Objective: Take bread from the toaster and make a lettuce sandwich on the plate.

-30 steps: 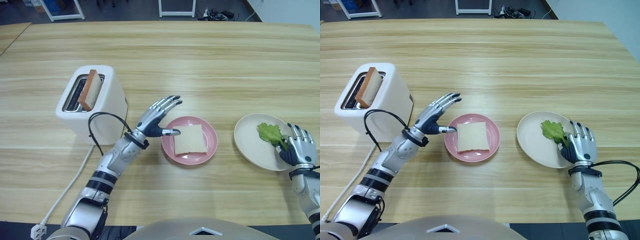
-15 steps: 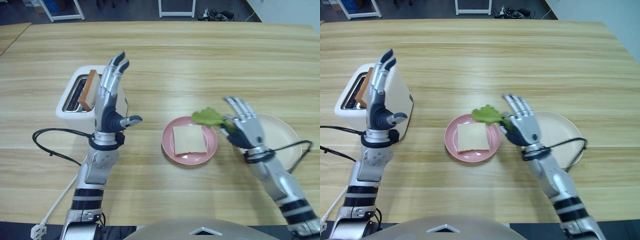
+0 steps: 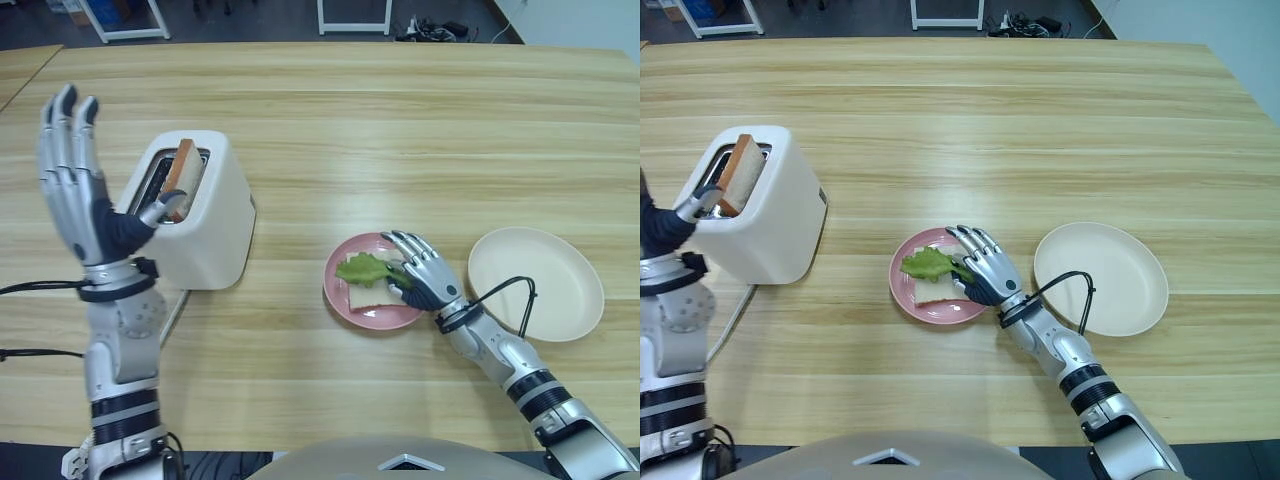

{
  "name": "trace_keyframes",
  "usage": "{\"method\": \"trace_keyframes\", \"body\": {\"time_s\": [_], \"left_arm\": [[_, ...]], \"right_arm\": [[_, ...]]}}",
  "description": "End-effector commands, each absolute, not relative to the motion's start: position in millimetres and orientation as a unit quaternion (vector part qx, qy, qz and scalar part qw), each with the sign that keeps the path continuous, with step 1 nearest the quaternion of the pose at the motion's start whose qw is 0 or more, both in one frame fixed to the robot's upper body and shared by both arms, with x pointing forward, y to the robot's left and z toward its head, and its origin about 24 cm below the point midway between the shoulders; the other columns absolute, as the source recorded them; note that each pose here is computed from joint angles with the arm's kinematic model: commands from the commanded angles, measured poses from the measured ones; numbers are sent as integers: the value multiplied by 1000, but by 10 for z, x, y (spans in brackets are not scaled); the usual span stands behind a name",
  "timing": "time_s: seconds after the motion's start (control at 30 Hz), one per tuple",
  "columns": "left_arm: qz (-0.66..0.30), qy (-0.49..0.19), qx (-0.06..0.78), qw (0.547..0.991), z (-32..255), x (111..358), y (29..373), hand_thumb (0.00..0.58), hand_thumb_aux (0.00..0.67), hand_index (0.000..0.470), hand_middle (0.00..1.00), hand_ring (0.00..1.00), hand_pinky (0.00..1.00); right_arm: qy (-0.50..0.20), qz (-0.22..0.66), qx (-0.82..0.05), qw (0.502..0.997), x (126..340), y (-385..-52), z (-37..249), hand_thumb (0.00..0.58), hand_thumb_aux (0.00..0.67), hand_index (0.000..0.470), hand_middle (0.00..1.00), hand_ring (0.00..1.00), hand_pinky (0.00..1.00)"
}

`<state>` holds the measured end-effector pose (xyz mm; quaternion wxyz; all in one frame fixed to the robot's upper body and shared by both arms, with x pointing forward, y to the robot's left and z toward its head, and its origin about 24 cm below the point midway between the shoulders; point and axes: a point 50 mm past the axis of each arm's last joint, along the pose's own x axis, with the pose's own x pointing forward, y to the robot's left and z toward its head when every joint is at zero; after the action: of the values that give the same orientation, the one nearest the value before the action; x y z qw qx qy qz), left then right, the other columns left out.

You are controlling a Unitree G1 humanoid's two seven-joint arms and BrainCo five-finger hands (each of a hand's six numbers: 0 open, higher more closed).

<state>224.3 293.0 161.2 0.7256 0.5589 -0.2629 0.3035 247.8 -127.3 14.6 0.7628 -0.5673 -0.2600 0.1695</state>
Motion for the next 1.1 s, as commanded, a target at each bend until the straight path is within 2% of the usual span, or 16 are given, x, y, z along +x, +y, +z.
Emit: {"method": "trace_keyframes", "body": {"time_s": [0.03, 0.2, 0.47, 0.5, 0.53, 0.6, 0.63, 0.67, 0.7, 0.73, 0.8, 1.0, 1.1], "left_arm": [[275, -165, 627, 710, 1537, 2314, 3123, 0, 0, 0, 0, 0, 0], [218, -88, 659, 714, 1363, 2399, 3176, 0, 0, 0, 0, 0, 0], [150, -60, 649, 743, 1242, 2480, 3081, 0, 0, 0, 0, 0, 0], [146, -58, 649, 745, 1240, 2489, 3077, 128, 79, 55, 0, 0, 0], [139, -59, 648, 746, 1241, 2502, 3063, 441, 342, 240, 0, 0, 0], [128, -66, 646, 750, 1252, 2523, 3019, 547, 510, 358, 0, 0, 0], [120, -65, 644, 752, 1244, 2536, 3003, 580, 670, 470, 0, 0, 0], [115, -63, 643, 755, 1229, 2545, 2998, 580, 670, 470, 0, 0, 0], [113, -60, 642, 756, 1219, 2545, 3002, 580, 670, 470, 110, 110, 110], [112, -59, 641, 757, 1213, 2541, 3008, 580, 670, 470, 314, 314, 314], [114, -61, 638, 759, 1217, 2531, 3013, 580, 670, 470, 1000, 1000, 1000], [130, -89, 615, 772, 1279, 2558, 2983, 580, 670, 470, 1000, 1000, 1000], [170, -124, 591, 778, 1380, 2590, 2994, 580, 670, 470, 1000, 1000, 1000]], "right_arm": [[-248, 170, -576, 760, 2443, -1327, 123, 0, 0, 0, 0, 0, 0], [-250, 156, -585, 755, 2458, -1362, 162, 0, 0, 0, 0, 0, 0], [-247, 123, -602, 750, 2464, -1482, 244, 0, 0, 0, 0, 0, 0], [-247, 116, -602, 750, 2462, -1509, 262, 0, 0, 0, 0, 0, 0], [-247, 110, -602, 751, 2460, -1531, 282, 0, 0, 0, 0, 0, 0], [-247, 101, -603, 752, 2455, -1562, 309, 0, 0, 0, 0, 0, 0], [-245, 97, -604, 752, 2451, -1584, 315, 0, 0, 0, 0, 0, 0], [-245, 89, -604, 753, 2446, -1615, 333, 0, 0, 0, 0, 0, 0], [-248, 77, -604, 754, 2440, -1652, 371, 0, 0, 0, 0, 0, 0], [-252, 64, -603, 754, 2434, -1687, 414, 0, 0, 0, 0, 0, 0], [-267, 31, -596, 757, 2419, -1755, 526, 0, 0, 0, 0, 0, 0], [-291, -47, -568, 768, 2389, -1900, 732, 0, 0, 0, 0, 0, 0], [-287, -72, -563, 772, 2389, -1976, 753, 0, 0, 0, 0, 0, 0]]}}
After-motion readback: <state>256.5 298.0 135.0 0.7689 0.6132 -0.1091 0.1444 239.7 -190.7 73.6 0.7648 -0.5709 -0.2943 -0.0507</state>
